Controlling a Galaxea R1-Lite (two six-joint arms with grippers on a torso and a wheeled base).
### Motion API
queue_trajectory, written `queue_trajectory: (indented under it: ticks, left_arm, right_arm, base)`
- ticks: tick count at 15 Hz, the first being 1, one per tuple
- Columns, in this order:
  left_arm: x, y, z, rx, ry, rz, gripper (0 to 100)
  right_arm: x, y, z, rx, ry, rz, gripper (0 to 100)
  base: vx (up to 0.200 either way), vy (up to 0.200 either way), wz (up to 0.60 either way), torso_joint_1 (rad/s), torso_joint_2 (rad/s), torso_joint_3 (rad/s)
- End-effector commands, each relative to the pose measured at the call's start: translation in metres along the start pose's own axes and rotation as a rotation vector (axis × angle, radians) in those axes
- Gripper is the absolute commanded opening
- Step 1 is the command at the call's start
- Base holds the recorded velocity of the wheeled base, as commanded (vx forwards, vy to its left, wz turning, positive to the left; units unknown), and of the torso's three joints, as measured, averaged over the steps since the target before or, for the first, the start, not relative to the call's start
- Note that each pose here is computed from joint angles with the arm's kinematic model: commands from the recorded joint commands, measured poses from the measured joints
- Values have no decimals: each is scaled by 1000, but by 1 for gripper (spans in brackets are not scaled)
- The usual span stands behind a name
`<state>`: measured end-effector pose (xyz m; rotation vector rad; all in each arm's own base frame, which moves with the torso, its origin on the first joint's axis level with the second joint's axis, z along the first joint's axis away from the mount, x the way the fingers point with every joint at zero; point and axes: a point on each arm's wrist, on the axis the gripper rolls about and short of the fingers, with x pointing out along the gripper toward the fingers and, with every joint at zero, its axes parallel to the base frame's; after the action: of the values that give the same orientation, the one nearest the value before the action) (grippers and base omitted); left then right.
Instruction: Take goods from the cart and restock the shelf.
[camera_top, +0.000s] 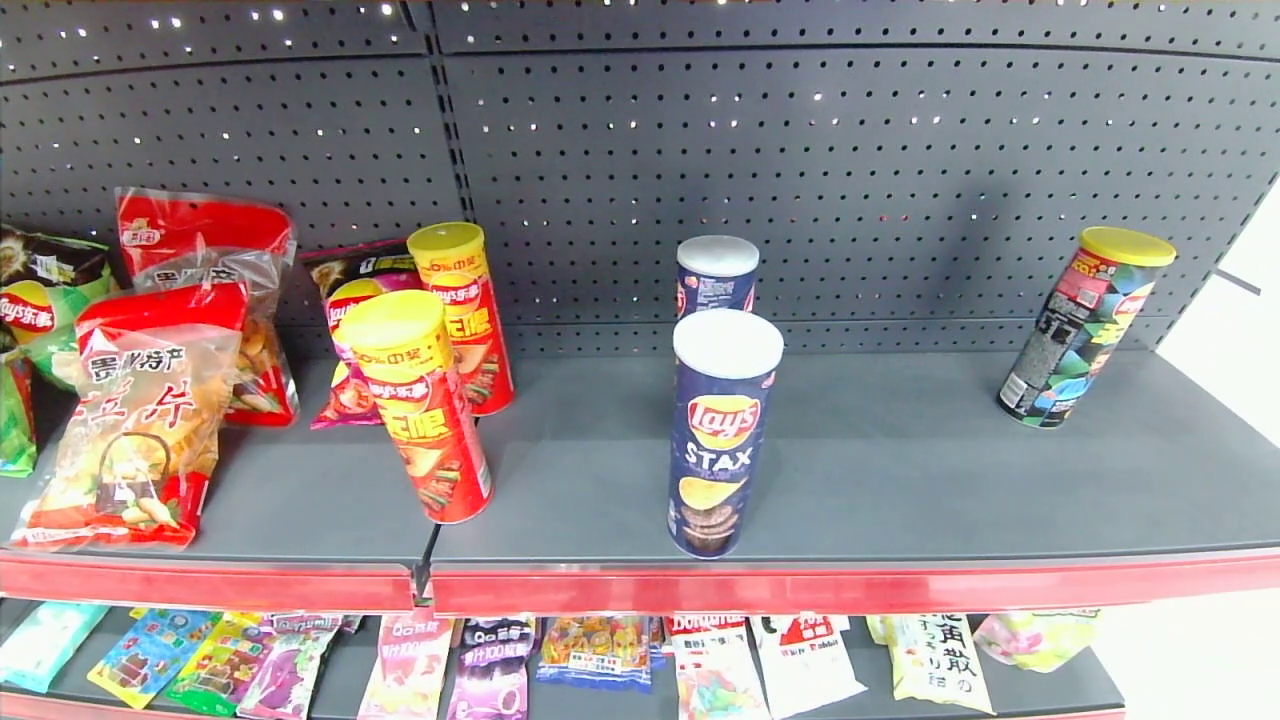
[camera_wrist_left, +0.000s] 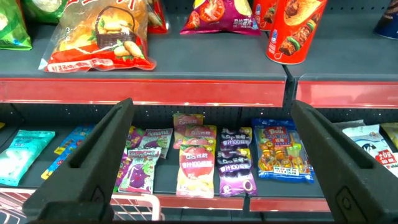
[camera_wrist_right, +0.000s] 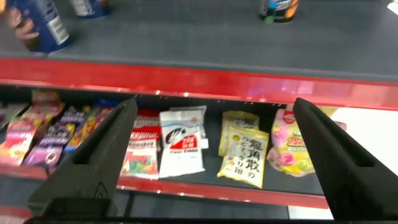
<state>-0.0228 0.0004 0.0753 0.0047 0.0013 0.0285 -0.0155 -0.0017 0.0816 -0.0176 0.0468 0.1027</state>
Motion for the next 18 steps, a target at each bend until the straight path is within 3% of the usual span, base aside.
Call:
queue_trajectory:
  ticks: [1, 2, 18]
  left_arm:
    - [0, 0, 0, 0, 0, 1, 100]
    - [0, 0, 0, 0, 0, 1, 100]
    - [0, 0, 0, 1, 0, -1, 100]
  right_arm:
    - [0, 0, -1, 3, 14, 2, 100]
    - [0, 0, -4, -8, 50, 15, 100]
    - [0, 1, -4, 3, 49, 27, 100]
  base:
    - [0, 0, 0, 0, 0, 0]
    - [0, 0, 0, 0, 0, 0]
    - [0, 0, 0, 0, 0, 0]
